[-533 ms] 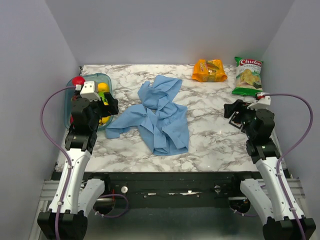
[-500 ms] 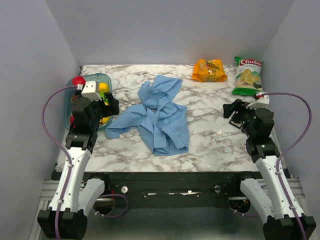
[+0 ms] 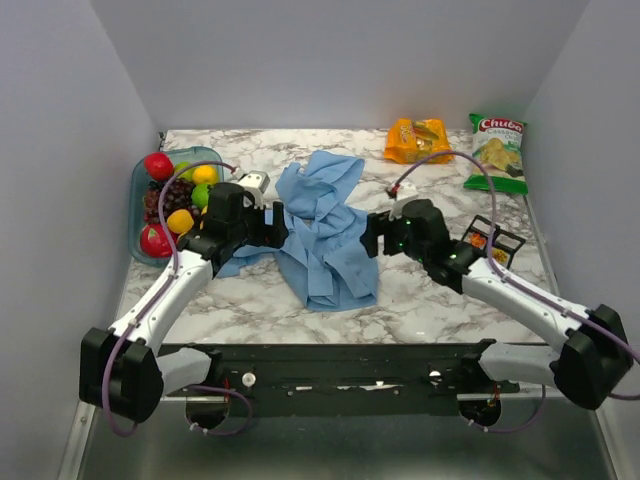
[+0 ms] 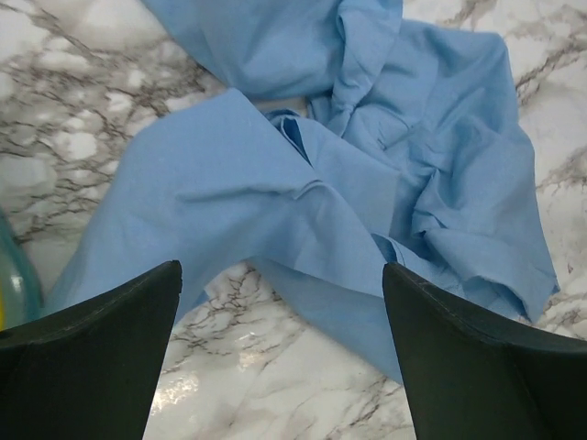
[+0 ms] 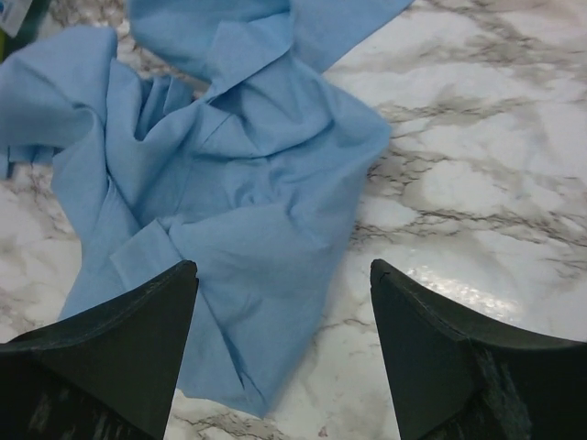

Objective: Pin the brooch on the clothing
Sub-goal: Flatten out the clothes at the center of the board.

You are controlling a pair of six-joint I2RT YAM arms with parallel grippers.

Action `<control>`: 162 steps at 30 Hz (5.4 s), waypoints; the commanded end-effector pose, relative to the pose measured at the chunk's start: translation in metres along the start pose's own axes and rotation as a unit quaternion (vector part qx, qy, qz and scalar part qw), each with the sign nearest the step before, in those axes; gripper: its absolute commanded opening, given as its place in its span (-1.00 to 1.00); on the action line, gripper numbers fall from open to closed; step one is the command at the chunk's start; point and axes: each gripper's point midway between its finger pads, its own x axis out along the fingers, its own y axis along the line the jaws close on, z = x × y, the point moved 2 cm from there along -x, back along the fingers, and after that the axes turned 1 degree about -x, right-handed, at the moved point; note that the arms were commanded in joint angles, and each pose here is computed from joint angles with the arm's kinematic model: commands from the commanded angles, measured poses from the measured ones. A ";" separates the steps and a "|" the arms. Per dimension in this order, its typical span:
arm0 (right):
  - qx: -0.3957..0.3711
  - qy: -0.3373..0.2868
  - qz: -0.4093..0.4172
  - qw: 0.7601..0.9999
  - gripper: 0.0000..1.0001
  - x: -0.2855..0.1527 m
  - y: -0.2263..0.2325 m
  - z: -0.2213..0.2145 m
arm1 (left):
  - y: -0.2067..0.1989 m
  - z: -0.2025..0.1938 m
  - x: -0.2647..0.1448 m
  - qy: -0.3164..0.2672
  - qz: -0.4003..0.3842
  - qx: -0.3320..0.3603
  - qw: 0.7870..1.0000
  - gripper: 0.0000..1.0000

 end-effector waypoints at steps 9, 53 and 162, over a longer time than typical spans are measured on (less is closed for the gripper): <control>-0.092 0.073 0.047 0.992 0.68 0.046 0.099 -0.039 | -0.022 -0.050 0.038 0.139 -0.051 -0.027 0.989 0.98; -0.117 -0.070 -0.140 0.981 -0.92 0.007 0.012 0.132 | -0.089 -0.061 -0.005 0.073 -0.094 -0.035 0.992 -1.00; -0.164 0.118 -0.097 0.975 -0.64 0.015 0.059 -0.072 | -0.036 0.102 0.022 -0.054 -0.066 -0.008 0.996 -1.00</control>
